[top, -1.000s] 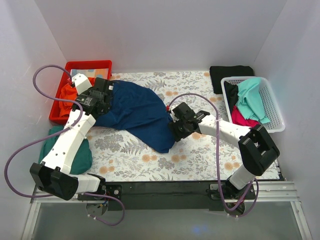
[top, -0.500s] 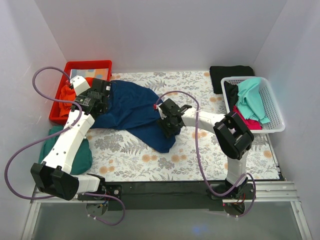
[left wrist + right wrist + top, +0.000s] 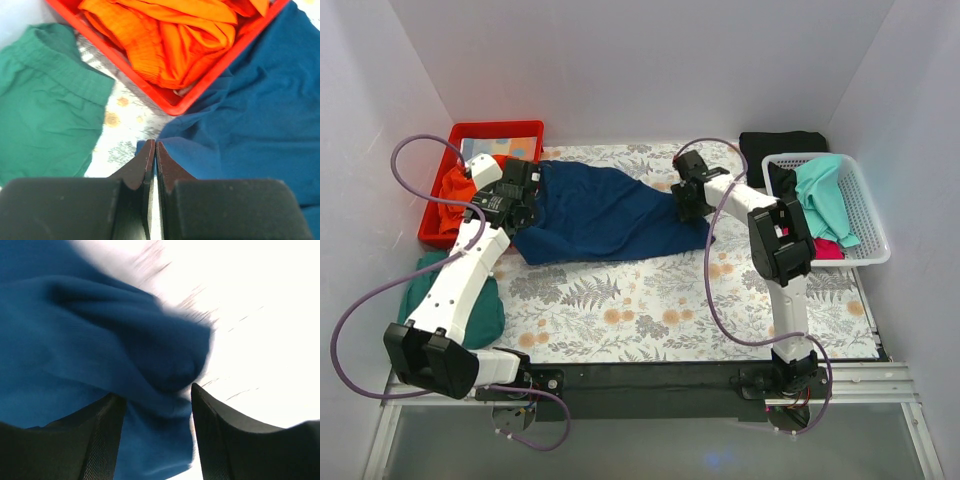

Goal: Fold and stack the t-shirts
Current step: Flatten out the tshirt

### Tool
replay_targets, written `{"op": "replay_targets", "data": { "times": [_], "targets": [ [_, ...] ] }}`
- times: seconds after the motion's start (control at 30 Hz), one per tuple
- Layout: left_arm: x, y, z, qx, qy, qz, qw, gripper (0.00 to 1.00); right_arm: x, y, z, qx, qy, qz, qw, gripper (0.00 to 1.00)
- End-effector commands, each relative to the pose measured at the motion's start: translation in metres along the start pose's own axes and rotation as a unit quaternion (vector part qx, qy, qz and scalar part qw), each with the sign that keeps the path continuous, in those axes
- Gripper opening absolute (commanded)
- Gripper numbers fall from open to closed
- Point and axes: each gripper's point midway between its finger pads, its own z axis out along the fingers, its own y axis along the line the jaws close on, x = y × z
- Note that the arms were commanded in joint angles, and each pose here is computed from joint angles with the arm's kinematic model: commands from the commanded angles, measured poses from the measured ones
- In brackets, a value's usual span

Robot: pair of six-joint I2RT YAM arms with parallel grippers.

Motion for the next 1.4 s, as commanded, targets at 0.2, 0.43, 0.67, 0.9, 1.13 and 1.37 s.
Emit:
{"op": "replay_targets", "data": {
  "times": [0.2,0.43,0.67,0.9,1.13,1.37],
  "targets": [
    [-0.002,-0.037,0.01,0.051,0.017,0.014,0.998,0.0,-0.074,-0.03,-0.022,0.014,-0.069,0.038,0.997,0.61],
    [0.007,-0.043,0.018,0.051,0.026,0.013,0.998,0.0,-0.052,-0.048,-0.071,0.042,-0.083,0.069,0.993,0.66],
    [0.016,-0.04,0.023,0.043,0.033,0.014,0.998,0.0,0.015,-0.064,-0.064,0.058,-0.024,0.127,0.99,0.67],
    [0.022,-0.04,0.027,0.047,0.042,0.012,0.998,0.0,0.023,-0.071,-0.036,0.011,-0.027,0.166,0.986,0.66],
    [0.023,-0.036,0.028,0.044,0.044,0.009,0.998,0.0,0.006,-0.098,-0.019,-0.012,-0.051,0.203,0.978,0.66],
    [0.022,-0.03,0.03,0.035,0.044,0.007,0.998,0.0,0.017,-0.083,-0.004,-0.039,-0.025,0.198,0.979,0.64]
  ]
}}
